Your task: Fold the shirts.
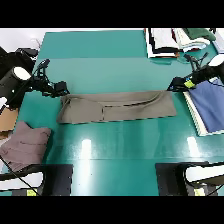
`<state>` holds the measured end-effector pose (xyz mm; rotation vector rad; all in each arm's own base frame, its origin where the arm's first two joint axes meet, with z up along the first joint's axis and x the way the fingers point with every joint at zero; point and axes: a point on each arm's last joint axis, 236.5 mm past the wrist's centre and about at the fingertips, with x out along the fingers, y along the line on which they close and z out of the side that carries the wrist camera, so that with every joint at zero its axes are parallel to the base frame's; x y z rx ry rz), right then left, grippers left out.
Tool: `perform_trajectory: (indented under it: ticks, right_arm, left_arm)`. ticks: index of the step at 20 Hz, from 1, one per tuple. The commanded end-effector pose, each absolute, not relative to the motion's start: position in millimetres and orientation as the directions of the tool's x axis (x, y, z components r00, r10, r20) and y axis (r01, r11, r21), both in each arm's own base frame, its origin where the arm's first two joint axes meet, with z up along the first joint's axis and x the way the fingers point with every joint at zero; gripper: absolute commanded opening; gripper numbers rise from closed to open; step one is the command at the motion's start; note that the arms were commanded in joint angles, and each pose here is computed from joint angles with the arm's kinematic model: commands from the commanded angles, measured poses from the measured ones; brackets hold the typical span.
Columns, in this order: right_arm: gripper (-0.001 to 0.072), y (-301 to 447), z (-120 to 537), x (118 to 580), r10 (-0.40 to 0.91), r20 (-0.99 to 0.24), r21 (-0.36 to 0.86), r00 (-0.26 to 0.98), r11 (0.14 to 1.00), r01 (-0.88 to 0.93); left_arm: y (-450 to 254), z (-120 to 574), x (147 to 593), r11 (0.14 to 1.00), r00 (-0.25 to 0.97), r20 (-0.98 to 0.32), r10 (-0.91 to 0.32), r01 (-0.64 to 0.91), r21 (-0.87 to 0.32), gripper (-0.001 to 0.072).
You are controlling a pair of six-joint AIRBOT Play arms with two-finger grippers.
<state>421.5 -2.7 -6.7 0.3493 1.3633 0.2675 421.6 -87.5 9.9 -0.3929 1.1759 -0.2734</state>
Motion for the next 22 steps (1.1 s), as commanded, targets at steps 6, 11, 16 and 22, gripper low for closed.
perform_trajectory:
  ticks: [6, 11, 16, 22]
  right_arm:
    - [0.053, -47.6, -67.0, 361.8, 0.596, -0.788, 0.614, 0.155, 0.746, 0.258]
    - [0.0428, -8.5, -87.1, 377.6, 0.667, -0.731, 0.682, 0.146, 0.703, 0.201]
    - [0.002, 19.8, -62.2, 405.4, 0.675, -0.718, 0.69, 0.17, 0.722, 0.046]
    - [0.0019, 59.0, 80.0, 425.9, 0.667, -0.7, 0.63, 0.254, 0.745, -0.22]
  left_arm:
    - [-138.0, 23.1, 416.5, 0.869, 0.337, -0.806, -0.486, 0.086, -0.488, 0.0028]
    - [-217.1, 23.4, 417.1, 0.846, 0.365, -0.765, -0.53, 0.163, -0.508, 0.0028]
    - [-299.5, -4.0, 407.6, 0.796, 0.316, -0.734, -0.601, 0.155, -0.585, 0.0027]
    - [-365.8, -28.2, 414.1, 0.774, 0.228, -0.741, -0.632, 0.24, -0.586, 0.0027]
